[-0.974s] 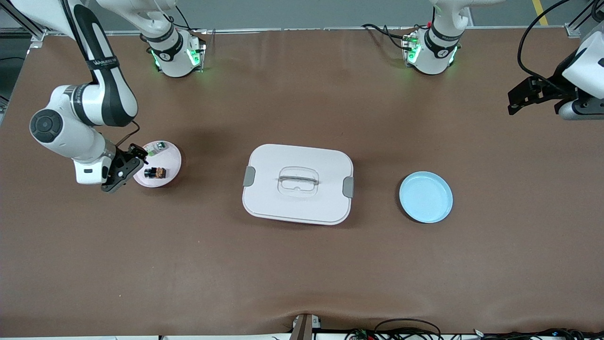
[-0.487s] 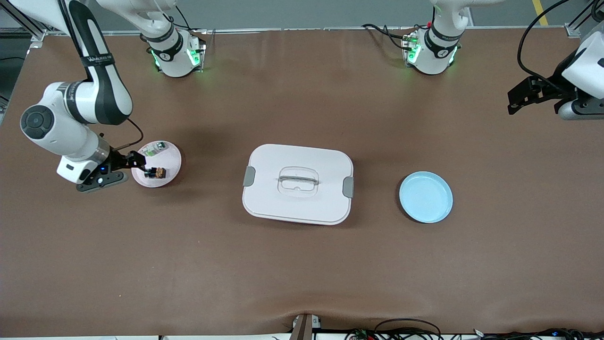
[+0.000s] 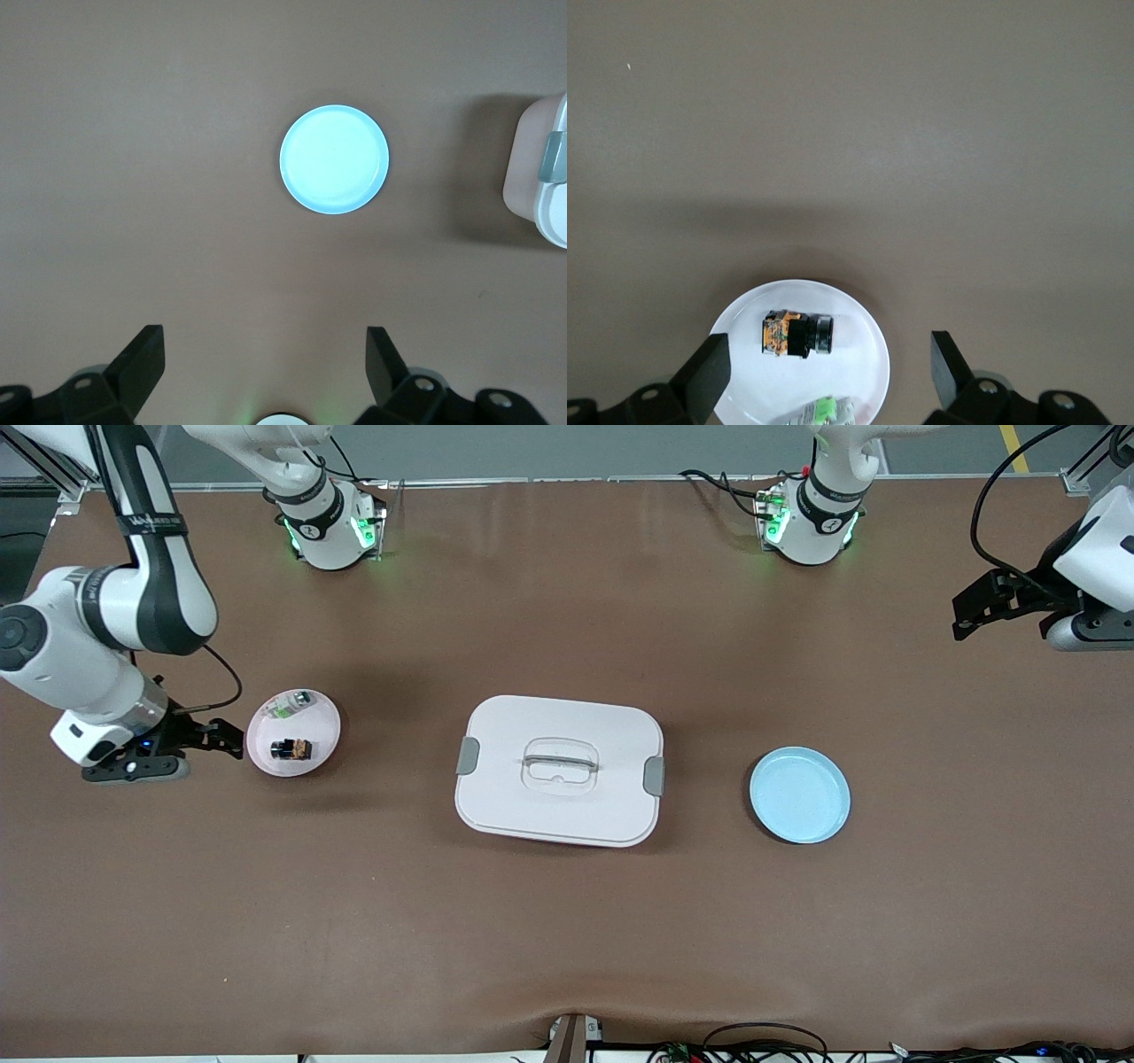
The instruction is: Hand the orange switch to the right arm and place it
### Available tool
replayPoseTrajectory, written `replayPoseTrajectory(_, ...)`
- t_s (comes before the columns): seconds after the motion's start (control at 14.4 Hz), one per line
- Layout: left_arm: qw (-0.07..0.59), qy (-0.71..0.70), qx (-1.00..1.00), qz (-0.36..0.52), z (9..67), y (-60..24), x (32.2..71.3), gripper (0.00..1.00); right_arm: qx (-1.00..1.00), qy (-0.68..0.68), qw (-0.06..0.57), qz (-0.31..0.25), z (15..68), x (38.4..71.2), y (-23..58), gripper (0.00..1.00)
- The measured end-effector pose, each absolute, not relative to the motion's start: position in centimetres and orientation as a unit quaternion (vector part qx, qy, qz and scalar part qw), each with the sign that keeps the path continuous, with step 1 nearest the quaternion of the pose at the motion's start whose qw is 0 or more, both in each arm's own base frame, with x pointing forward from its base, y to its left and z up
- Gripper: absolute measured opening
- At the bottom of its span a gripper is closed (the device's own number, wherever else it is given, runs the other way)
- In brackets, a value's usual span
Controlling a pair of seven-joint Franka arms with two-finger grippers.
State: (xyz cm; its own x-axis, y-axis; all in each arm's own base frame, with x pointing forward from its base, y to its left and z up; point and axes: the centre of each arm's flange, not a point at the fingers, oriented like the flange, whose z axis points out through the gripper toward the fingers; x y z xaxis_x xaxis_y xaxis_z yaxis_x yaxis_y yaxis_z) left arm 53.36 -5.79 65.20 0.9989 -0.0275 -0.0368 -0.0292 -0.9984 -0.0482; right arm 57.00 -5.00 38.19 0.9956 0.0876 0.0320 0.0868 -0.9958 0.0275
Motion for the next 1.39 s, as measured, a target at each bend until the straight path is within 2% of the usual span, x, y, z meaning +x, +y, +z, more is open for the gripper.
replayPoseTrajectory(0.35, 0.024, 0.014, -0.999, 0.019, 65.1, -5.8, 53.4, 1.00, 0.999, 0.038, 0.016, 0.032, 45.8, 59.0, -5.4, 1.00)
replayPoseTrajectory(0.9, 0.025, 0.014, -0.999, 0.021, 64.9, -5.8, 53.4, 1.00, 1.000, -0.014, -0.010, 0.010, 55.1, 54.7, -4.8, 1.00)
replayPoseTrajectory(1.18, 0.025, 0.014, -0.999, 0.022, 64.8, -5.8, 53.4, 1.00, 0.999, -0.020, -0.014, 0.034, 60.5, 54.8, -4.6, 1.00)
replayPoseTrajectory(1.39, 0.025, 0.014, -0.999, 0.022, 64.8, -5.8, 53.4, 1.00, 0.998, -0.021, -0.012, 0.052, 62.1, 55.6, -4.7, 1.00)
